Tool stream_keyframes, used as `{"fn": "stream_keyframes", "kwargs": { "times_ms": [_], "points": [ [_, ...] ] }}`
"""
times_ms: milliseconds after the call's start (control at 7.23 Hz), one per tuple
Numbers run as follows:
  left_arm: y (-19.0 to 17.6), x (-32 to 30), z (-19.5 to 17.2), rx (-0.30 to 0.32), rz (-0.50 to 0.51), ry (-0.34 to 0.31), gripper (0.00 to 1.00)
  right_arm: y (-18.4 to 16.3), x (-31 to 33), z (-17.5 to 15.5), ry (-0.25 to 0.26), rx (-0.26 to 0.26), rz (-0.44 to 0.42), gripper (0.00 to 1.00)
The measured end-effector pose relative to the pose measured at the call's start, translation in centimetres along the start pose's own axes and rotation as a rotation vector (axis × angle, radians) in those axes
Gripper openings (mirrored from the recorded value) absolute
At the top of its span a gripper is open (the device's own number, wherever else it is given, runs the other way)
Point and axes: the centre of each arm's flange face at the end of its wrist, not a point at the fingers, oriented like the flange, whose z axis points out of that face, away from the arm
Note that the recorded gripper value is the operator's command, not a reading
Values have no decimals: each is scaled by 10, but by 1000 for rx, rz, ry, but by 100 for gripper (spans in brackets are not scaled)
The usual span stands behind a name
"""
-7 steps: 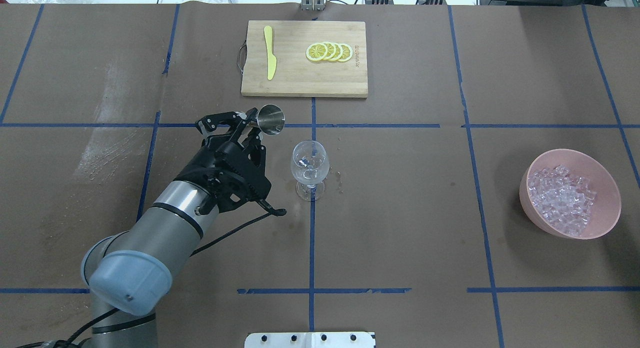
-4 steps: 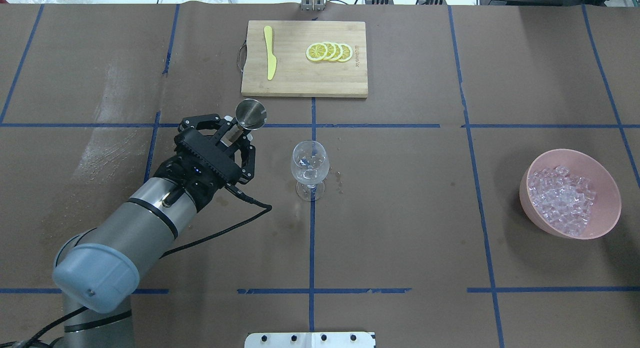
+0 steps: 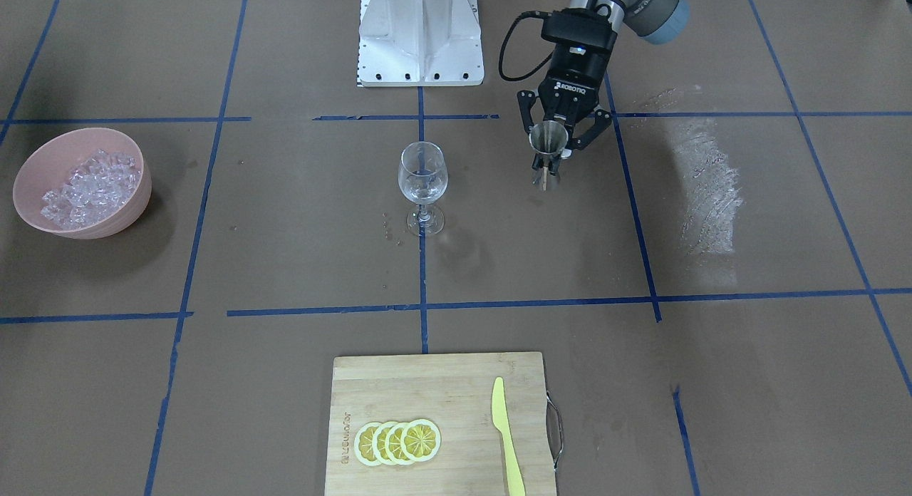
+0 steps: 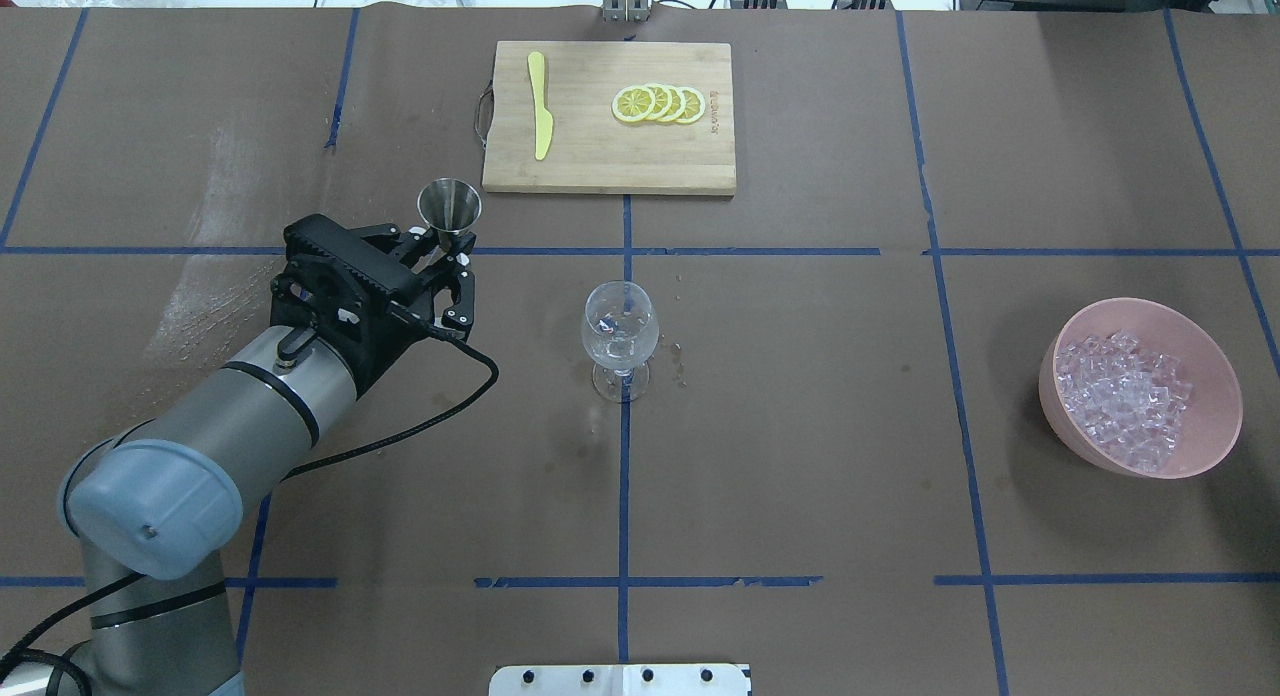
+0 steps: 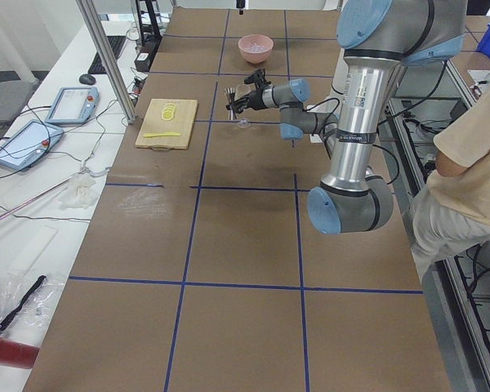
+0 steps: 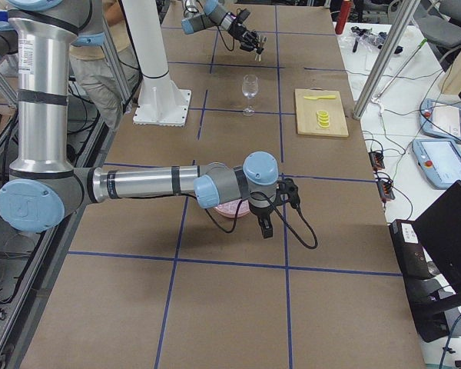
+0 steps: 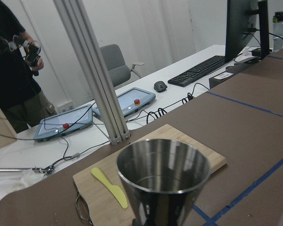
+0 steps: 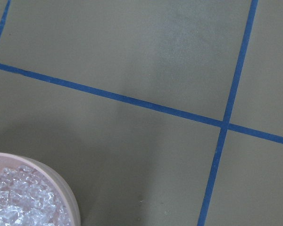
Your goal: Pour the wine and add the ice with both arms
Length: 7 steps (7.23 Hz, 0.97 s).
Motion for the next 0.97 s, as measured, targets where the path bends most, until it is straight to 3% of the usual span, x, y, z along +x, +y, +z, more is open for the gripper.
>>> {"fn": "stream_keyframes", "kwargs": {
  "times_ms": [277, 554, 969],
  "points": [
    [40, -42, -1, -33, -130, -82, 0, 1, -1, -1, 0, 1, -1, 100],
    [71, -77, 6, 47, -191, -187, 0, 1, -2, -2, 0, 3, -4, 100],
    [128, -120, 19, 156, -223, -248, 0, 1, -2, -2, 0, 4, -4, 100]
  ]
}}
